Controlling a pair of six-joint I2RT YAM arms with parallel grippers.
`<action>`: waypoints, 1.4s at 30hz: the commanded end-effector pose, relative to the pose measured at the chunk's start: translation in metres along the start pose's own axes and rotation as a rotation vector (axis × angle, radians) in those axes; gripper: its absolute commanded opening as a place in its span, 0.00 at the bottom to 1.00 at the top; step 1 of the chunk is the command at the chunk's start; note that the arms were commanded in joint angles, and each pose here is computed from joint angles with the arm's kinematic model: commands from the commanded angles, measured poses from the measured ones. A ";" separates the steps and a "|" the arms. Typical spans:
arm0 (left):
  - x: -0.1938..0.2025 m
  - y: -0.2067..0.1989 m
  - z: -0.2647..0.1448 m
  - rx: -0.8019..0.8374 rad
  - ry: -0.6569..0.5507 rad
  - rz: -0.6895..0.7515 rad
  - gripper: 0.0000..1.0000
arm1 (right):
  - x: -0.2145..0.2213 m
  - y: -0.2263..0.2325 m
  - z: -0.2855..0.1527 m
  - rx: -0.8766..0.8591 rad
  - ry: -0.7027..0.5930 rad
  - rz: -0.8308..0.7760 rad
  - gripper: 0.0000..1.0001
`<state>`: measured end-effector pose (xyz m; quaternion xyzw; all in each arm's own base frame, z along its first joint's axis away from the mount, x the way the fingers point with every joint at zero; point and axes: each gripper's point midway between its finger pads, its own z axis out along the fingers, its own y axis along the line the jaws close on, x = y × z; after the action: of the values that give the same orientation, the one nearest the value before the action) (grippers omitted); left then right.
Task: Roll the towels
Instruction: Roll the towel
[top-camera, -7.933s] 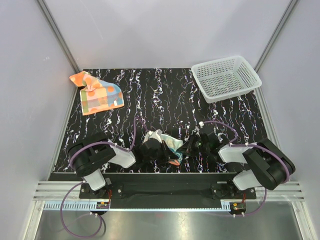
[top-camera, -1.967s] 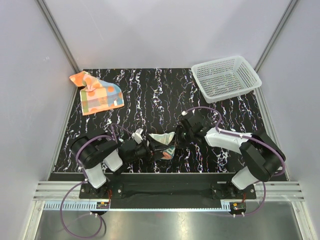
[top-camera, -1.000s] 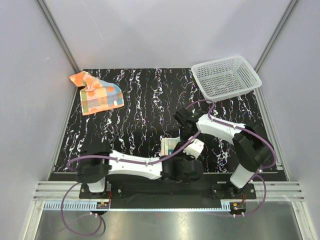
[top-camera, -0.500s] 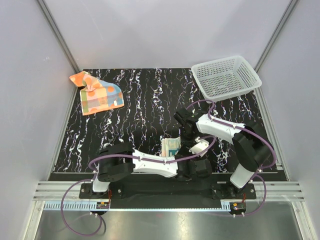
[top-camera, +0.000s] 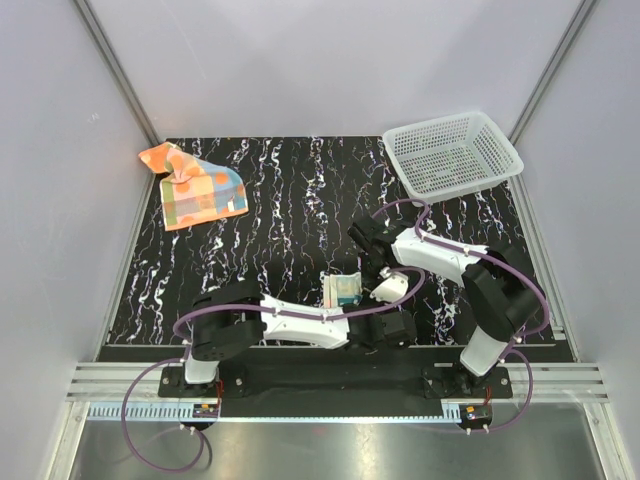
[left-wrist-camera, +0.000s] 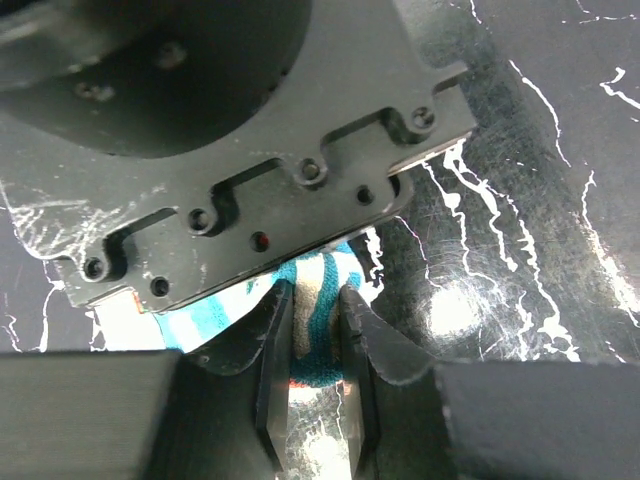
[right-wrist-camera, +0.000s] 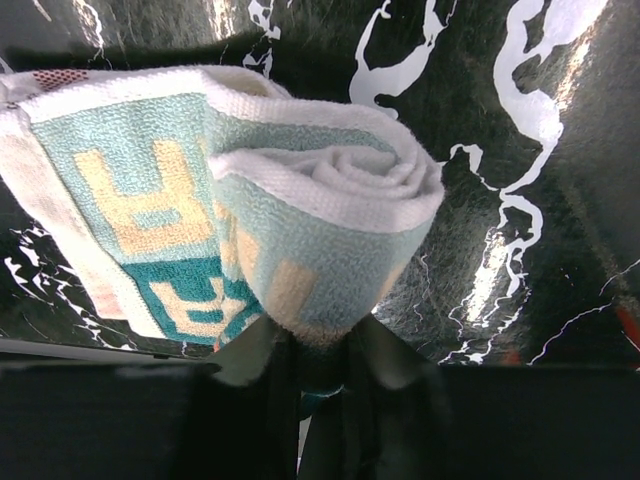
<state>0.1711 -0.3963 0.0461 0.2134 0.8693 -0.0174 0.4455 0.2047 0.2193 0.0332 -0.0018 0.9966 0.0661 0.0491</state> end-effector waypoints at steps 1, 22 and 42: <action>0.023 0.014 0.015 0.001 0.089 -0.038 0.00 | 0.014 0.008 -0.018 -0.035 0.070 -0.015 0.29; 0.021 0.024 -0.015 0.160 0.151 -0.259 0.00 | -0.094 -0.065 -0.096 0.114 -0.221 0.152 0.76; 0.025 0.084 -0.021 0.481 0.245 -1.025 0.00 | -0.047 0.017 -0.091 -0.653 -0.310 0.142 0.77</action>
<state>0.1865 -0.3052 0.0523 -0.1004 0.8926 -0.3565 0.2571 0.2280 0.1897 0.0986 0.0877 0.9489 0.2667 0.1445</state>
